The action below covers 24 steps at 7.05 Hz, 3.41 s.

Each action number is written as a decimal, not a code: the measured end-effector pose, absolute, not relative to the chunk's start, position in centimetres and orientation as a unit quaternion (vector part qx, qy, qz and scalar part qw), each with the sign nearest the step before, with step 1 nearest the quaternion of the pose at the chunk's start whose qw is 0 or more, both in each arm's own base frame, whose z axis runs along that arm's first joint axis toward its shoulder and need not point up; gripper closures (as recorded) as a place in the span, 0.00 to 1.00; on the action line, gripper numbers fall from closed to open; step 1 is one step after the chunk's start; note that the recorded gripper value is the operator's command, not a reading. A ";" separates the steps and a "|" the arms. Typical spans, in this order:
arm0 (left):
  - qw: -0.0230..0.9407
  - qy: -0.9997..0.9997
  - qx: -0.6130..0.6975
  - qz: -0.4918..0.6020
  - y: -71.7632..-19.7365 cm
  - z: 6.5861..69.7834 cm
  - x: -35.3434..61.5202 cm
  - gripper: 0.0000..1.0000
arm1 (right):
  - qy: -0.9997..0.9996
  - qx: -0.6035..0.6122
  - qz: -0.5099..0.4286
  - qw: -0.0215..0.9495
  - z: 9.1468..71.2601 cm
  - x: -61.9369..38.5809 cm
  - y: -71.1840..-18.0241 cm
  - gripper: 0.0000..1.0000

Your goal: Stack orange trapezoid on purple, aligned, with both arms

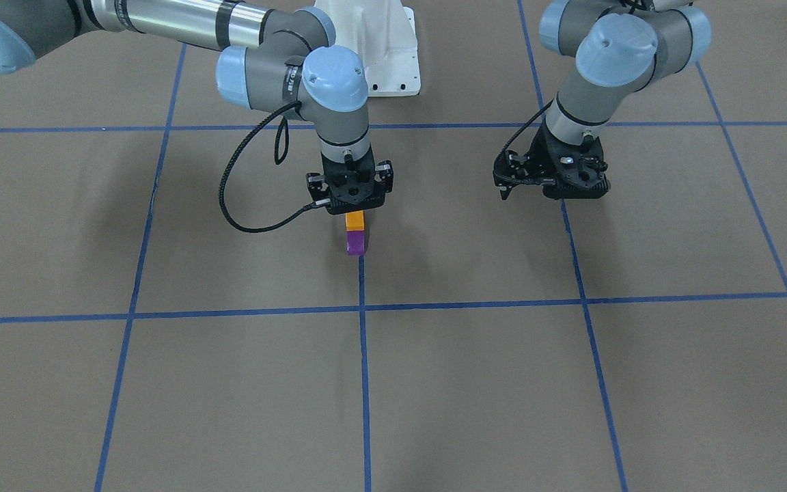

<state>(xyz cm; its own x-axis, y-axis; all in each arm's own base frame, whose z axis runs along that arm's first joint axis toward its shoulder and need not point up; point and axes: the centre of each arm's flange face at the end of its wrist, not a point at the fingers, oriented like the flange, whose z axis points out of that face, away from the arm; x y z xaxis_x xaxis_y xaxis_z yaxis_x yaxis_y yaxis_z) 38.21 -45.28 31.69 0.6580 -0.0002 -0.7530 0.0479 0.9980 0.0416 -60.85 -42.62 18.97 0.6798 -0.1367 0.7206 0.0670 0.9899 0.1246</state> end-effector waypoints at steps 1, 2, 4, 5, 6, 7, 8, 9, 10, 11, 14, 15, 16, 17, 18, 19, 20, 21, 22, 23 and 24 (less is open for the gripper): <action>0.910 0.414 0.029 -0.013 -45.3 31.6 38.2 0.00 | -0.399 0.046 -0.056 0.914 18.7 -60.6 -42.7 0.00; 0.910 0.414 0.029 -0.013 -45.3 31.6 38.2 0.00 | -0.402 0.049 -0.053 0.913 18.3 -60.0 -43.1 0.00; 0.909 0.416 0.031 -0.012 -45.2 31.3 38.0 0.00 | -0.411 0.056 -0.041 0.909 16.8 -56.7 -43.8 0.00; 0.908 0.417 0.035 -0.011 -45.1 31.2 37.5 0.00 | -0.408 0.054 -0.032 0.911 16.3 -53.8 -43.9 0.00; 0.908 0.416 0.040 -0.007 -45.1 31.5 36.5 0.00 | -0.405 0.049 -0.022 0.913 16.8 -50.1 -43.9 0.00; 0.911 0.410 0.050 0.002 -45.4 32.5 34.8 0.00 | -0.403 0.040 -0.013 0.914 19.0 -46.0 -43.9 0.00; 0.914 0.400 0.062 0.018 -45.9 34.3 32.1 0.00 | -0.398 0.034 -0.009 0.917 22.4 -41.3 -44.2 0.00; 0.917 0.390 0.068 0.039 -46.7 36.8 28.6 0.00 | -0.388 0.034 -0.017 0.921 26.3 -36.3 -45.0 0.00; 0.918 0.385 0.071 0.063 -47.6 39.7 24.0 0.00 | -0.372 0.033 -0.030 0.927 31.0 -30.7 -46.2 0.00; 0.917 0.385 0.073 0.081 -48.7 42.8 19.1 0.00 | -0.355 0.034 -0.045 0.933 35.8 -24.4 -47.5 0.00; 0.909 0.391 0.077 0.120 -53.0 53.7 5.9 0.00 | -0.349 0.026 -0.085 0.933 50.1 -5.8 -48.8 0.00; 0.910 0.390 0.077 0.119 -53.7 56.0 3.3 0.00 | -0.359 0.022 -0.094 0.928 54.9 -0.6 -48.0 0.00; 0.911 0.389 0.074 0.112 -53.8 57.3 1.8 0.00 | -0.365 0.019 -0.095 0.926 58.1 2.6 -47.2 0.00; 0.913 0.388 0.071 0.107 -53.7 58.0 1.1 0.00 | -0.368 0.015 -0.090 0.925 59.9 4.3 -46.7 0.00; 0.913 0.387 0.069 0.104 -53.6 58.3 0.8 0.00 | -0.370 0.011 -0.086 0.925 60.9 5.0 -46.4 0.00; 0.914 0.387 0.068 0.103 -53.6 58.4 0.7 0.00 | -0.370 0.009 -0.084 0.925 61.2 5.2 -46.3 0.00; 0.914 0.387 0.067 0.102 -53.5 58.5 0.7 0.00 | -0.370 0.008 -0.082 0.925 61.3 5.2 -46.2 0.00; 0.915 0.387 0.065 0.099 -53.5 58.6 0.4 0.00 | -0.370 0.007 -0.080 0.926 61.4 5.3 -46.2 0.00; 0.916 0.385 0.062 0.091 -53.5 58.7 -0.4 0.00 | -0.369 0.008 -0.079 0.926 61.3 5.3 -46.3 0.00; 0.917 0.384 0.064 0.085 -53.5 58.8 -1.4 0.00 | -0.368 0.008 -0.079 0.926 61.3 5.3 -46.4 0.00; 0.918 0.381 0.065 0.087 -53.5 59.3 -2.4 0.00 | -0.368 0.008 -0.079 0.926 61.3 5.3 -46.4 0.00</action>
